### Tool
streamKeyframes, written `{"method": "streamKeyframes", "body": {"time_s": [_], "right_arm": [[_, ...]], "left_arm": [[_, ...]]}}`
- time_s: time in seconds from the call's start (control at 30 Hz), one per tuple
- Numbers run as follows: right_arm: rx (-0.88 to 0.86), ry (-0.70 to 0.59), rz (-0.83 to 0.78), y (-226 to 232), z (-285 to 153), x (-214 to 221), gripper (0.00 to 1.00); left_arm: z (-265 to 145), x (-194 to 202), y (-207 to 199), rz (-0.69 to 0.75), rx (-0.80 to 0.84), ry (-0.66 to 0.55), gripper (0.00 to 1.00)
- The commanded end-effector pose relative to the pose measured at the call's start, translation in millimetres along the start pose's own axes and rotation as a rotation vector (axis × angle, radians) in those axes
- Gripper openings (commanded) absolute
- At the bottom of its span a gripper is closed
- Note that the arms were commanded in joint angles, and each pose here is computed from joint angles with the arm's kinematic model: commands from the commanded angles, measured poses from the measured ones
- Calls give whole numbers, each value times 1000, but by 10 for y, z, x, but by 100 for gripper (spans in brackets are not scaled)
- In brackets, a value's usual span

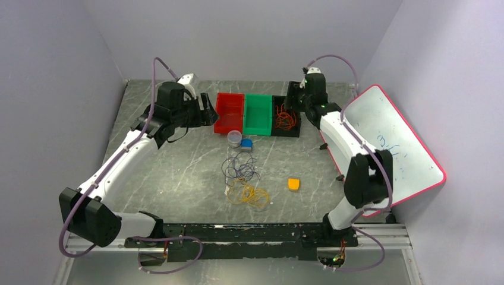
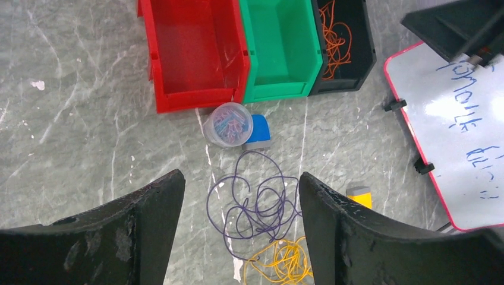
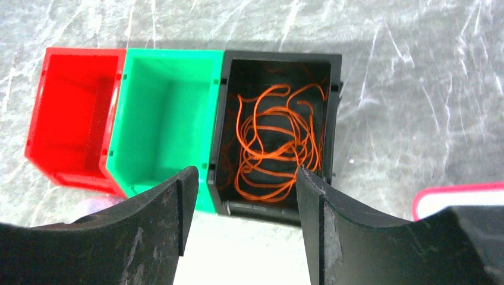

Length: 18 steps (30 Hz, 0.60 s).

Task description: Untangle the cables

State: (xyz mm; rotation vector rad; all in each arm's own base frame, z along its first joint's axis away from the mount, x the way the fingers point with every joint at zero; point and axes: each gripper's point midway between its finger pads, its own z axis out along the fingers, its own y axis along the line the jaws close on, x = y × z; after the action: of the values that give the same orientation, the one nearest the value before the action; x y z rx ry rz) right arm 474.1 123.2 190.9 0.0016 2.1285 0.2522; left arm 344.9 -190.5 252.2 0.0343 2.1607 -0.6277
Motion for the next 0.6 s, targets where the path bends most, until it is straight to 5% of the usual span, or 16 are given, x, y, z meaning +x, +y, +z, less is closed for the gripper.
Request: {"method": "streamKeyframes", "body": {"time_s": [0.0,0.13,0.3,0.57], "right_arm": [[-1,-87,82,-8,-321,-53,65],[-24,-108,149,-11,-626,137,66],[-46,24,131,-28,-823,608,67],[-142,135,123,47,-944,1210,66]], "left_arm": [[104,117,116,-6,-31,31,74],[178,234,166,-9,-48,79,70],[229,409,154,8,-41,116,68],[363,981,-267,137,60,230,69]]}}
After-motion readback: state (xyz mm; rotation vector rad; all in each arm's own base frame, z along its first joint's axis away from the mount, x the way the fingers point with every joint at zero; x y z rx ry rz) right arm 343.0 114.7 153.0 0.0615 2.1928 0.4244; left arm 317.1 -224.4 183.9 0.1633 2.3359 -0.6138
